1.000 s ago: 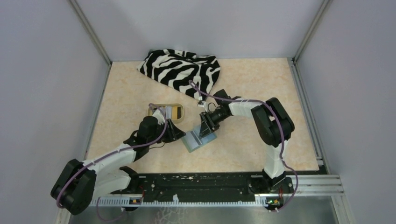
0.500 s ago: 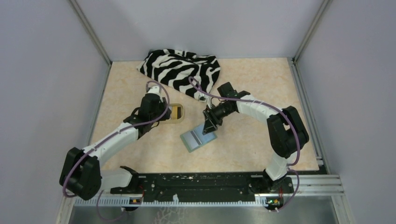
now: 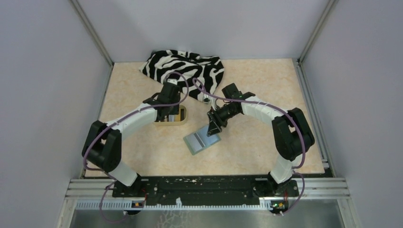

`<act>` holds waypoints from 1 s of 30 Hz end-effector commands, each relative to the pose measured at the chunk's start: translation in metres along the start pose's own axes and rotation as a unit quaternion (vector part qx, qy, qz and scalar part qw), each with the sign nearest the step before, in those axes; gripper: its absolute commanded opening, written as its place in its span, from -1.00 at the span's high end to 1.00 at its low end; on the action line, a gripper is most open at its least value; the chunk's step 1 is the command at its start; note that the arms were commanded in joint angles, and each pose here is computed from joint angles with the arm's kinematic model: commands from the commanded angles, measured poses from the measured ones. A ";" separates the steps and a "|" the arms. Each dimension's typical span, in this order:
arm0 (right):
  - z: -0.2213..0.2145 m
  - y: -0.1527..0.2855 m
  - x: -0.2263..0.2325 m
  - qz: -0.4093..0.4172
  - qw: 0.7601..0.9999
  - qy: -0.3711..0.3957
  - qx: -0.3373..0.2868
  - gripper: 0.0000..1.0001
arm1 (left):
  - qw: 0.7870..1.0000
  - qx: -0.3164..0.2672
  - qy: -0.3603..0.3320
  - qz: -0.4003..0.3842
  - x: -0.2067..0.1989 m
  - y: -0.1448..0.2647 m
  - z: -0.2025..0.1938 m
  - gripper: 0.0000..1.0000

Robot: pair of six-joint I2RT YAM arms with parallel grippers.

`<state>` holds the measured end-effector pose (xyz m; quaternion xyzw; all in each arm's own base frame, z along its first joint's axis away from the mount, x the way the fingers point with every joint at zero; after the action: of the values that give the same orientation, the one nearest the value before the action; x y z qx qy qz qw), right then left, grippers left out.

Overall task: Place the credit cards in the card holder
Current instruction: Pick up the credit card from the storage box.

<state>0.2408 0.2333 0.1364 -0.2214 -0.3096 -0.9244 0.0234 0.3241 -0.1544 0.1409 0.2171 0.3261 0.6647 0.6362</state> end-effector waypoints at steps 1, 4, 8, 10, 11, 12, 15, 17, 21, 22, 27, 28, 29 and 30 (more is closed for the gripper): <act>0.018 0.013 0.004 -0.014 0.999 0.043 -0.027 -0.04 | 0.995 -0.018 -0.020 0.101 0.023 0.003 0.000 -0.06; 0.020 0.014 0.001 -0.022 0.998 0.046 -0.023 -0.04 | 0.990 -0.071 0.014 0.121 0.044 0.012 0.006 -0.44; 0.024 0.019 -0.001 -0.039 0.997 0.061 -0.016 -0.06 | 0.986 -0.105 0.124 0.037 0.075 0.019 0.019 -0.62; 0.025 0.020 -0.001 -0.045 0.997 0.065 -0.017 -0.06 | 0.979 -0.123 0.159 0.018 0.086 0.020 0.024 -0.70; 0.025 0.021 0.000 -0.045 0.997 0.066 -0.017 -0.06 | 0.977 -0.125 0.173 0.012 0.091 0.018 0.027 -0.71; 0.025 0.021 0.000 -0.047 0.997 0.067 -0.018 -0.07 | 0.977 -0.119 0.179 0.006 0.094 0.016 0.028 -0.71; 0.025 0.021 0.000 -0.047 0.997 0.067 -0.017 -0.07 | 0.976 -0.095 0.193 -0.013 0.102 0.002 0.030 -0.66; 0.026 0.022 0.001 -0.046 0.997 0.067 -0.018 -0.07 | 0.978 -0.071 0.193 -0.038 0.100 -0.009 0.027 -0.51; 0.029 0.024 0.003 -0.047 0.996 0.072 -0.021 -0.07 | 0.982 -0.031 0.185 -0.027 0.101 -0.024 0.017 -0.31; 0.029 0.025 0.003 -0.048 0.996 0.074 -0.022 -0.07 | 0.982 -0.024 0.187 -0.012 0.104 -0.027 0.014 -0.28; 0.036 0.027 0.005 -0.040 0.996 0.074 -0.029 -0.07 | 0.981 0.009 0.191 0.037 0.113 -0.034 0.002 -0.03; 0.038 0.027 0.006 -0.036 0.996 0.073 -0.030 -0.07 | 0.981 0.015 0.192 0.033 0.112 -0.034 -0.001 0.05; 0.041 0.027 0.006 -0.030 0.997 0.071 -0.031 -0.07 | 0.980 0.023 0.195 0.029 0.111 -0.035 -0.004 0.13; 0.043 0.027 0.006 -0.025 0.997 0.071 -0.030 -0.06 | 0.979 0.030 0.199 0.026 0.110 -0.036 -0.007 0.21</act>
<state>0.2465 0.2282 0.1489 -0.1872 -0.3220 -0.9280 0.0043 0.3341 -0.0451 0.0984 0.1065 0.4389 0.7078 0.5431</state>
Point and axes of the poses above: each gripper's point midway between its finger pads, its own y axis back along the fingers, its own x axis along the line the jaws close on, z = x × y, the point moved 6 cm from there along y, back along the fingers, and after that the axes turned 12 degrees about y, right-handed, at the moved point
